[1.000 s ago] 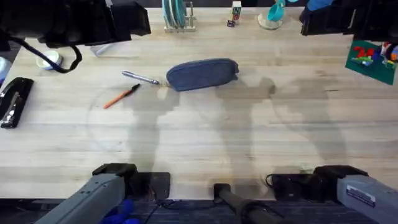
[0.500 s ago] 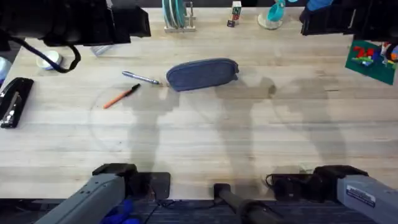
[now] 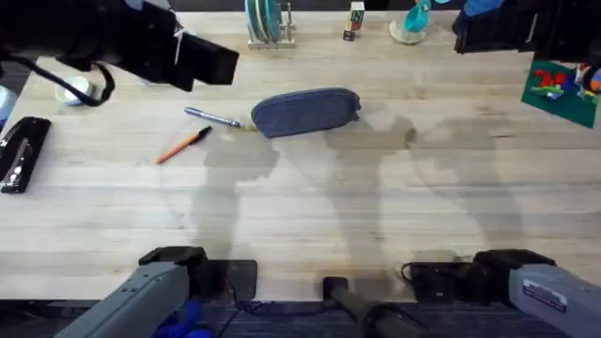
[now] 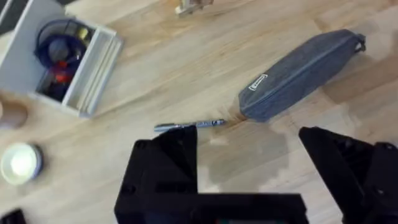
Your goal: Unzip the bag, pick up the pens from the table one at a time and place them inside, then zip the bag closed.
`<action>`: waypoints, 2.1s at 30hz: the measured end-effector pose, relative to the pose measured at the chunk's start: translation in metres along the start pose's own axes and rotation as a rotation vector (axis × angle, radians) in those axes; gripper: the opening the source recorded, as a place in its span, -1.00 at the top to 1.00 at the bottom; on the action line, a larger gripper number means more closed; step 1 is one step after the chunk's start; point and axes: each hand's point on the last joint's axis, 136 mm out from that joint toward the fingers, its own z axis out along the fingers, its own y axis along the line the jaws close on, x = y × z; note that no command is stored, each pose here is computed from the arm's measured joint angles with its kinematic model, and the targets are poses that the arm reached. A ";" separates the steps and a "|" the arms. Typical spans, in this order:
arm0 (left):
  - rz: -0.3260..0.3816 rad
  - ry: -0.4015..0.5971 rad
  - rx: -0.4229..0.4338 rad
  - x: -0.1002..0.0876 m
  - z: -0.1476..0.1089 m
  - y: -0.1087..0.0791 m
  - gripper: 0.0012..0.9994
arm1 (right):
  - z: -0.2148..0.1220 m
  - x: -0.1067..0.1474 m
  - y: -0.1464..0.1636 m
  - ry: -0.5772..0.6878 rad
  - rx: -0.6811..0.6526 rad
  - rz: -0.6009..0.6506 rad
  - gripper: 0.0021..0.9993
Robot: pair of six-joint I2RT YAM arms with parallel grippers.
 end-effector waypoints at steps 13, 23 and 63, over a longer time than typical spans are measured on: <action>0.206 -0.177 0.275 -0.003 -0.008 -0.003 -0.98 | 0.000 0.000 0.000 -0.001 0.000 0.000 -0.99; 0.277 -0.273 0.478 -0.004 0.031 0.006 -0.98 | 0.000 0.000 0.000 -0.001 0.000 0.000 -0.99; 0.250 -0.501 0.884 0.065 0.183 0.004 -0.99 | 0.000 0.013 0.000 0.051 0.002 0.006 -0.99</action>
